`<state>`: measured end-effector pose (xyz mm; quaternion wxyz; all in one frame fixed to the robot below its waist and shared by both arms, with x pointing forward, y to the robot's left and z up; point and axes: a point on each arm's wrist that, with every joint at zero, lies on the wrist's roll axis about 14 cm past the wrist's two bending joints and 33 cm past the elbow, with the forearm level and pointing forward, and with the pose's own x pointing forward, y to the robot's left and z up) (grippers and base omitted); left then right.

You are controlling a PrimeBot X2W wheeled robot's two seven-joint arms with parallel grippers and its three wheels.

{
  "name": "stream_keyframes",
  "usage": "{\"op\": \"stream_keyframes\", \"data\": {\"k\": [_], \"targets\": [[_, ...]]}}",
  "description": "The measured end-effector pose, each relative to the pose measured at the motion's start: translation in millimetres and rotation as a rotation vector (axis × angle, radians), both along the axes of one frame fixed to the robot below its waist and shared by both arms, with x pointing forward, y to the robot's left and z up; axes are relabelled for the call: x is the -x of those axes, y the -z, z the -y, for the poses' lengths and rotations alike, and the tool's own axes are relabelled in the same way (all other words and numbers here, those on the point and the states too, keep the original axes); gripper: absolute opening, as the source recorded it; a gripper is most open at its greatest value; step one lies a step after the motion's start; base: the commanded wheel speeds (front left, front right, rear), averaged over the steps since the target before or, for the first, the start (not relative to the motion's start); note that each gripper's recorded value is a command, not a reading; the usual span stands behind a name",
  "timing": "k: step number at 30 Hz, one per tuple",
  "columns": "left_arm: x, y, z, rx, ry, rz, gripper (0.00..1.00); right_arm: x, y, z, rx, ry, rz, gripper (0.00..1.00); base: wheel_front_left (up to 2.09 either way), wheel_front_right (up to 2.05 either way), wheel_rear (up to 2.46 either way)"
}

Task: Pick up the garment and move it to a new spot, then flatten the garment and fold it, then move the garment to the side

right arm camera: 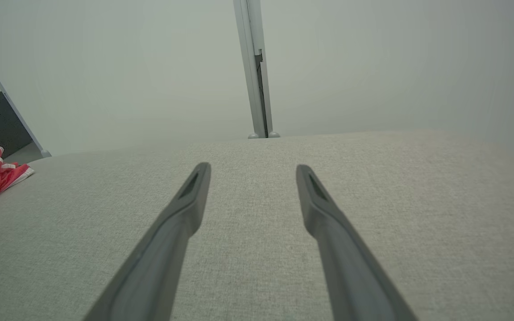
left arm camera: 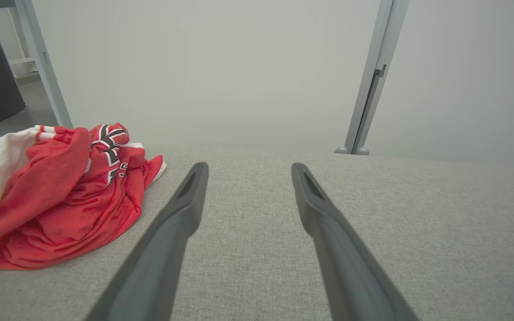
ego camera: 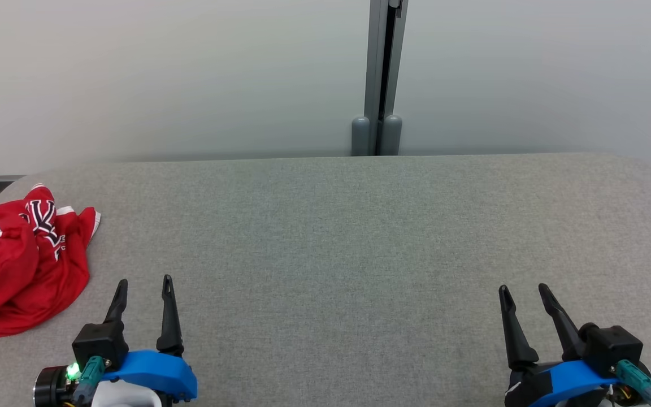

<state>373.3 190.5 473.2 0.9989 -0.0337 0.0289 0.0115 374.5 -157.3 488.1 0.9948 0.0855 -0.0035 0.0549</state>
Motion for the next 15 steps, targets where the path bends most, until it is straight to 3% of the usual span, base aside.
{"op": "stream_keyframes", "data": {"k": [15], "targets": [[5.2,4.5,-3.4,-0.035,-0.008,-0.037,1.00,3.2,4.3,3.3,0.045,0.004,-0.004,1.00,0.00,0.00,0.00]]}}
